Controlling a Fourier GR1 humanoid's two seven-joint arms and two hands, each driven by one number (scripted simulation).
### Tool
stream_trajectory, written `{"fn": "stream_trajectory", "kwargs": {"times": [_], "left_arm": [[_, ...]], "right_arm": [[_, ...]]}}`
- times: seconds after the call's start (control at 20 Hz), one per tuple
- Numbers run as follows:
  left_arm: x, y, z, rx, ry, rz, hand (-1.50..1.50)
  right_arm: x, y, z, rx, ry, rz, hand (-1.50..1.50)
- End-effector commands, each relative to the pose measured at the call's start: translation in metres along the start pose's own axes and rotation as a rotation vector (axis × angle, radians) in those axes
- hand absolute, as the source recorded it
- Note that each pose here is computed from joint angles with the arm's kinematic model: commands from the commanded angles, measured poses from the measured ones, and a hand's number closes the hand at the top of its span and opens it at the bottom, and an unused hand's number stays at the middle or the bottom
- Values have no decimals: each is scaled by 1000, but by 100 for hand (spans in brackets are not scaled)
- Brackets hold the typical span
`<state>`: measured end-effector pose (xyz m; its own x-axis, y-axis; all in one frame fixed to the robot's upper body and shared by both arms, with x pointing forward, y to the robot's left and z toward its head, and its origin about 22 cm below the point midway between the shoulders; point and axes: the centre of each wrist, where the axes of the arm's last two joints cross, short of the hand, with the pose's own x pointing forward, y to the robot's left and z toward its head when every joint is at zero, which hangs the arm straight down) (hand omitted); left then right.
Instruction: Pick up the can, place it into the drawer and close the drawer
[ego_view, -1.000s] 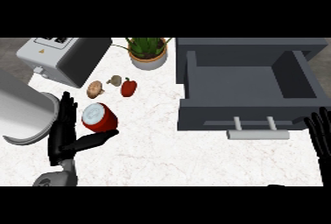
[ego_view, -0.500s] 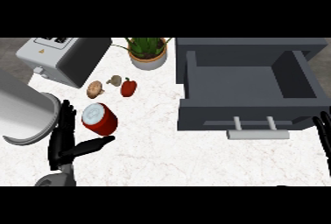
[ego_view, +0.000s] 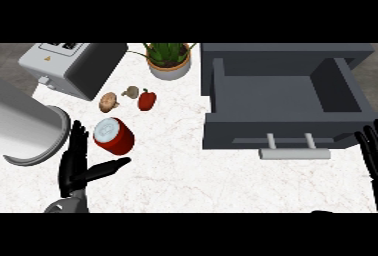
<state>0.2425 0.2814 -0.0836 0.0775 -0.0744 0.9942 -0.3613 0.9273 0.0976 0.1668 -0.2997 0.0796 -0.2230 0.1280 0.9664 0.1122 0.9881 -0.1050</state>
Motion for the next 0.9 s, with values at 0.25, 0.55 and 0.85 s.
{"fn": "stream_trajectory", "kwargs": {"times": [0.25, 0.55, 0.85], "left_arm": [[-3, 7, -23, 3, -3, 18, -150], [-13, -14, -37, -8, 9, 21, -150], [1, -21, -28, -32, 11, 33, -150]], "right_arm": [[10, 10, 16, -2, 4, 8, -150], [2, -11, -7, -7, 15, -17, -150], [10, -2, -2, 9, 6, 2, -150]]}}
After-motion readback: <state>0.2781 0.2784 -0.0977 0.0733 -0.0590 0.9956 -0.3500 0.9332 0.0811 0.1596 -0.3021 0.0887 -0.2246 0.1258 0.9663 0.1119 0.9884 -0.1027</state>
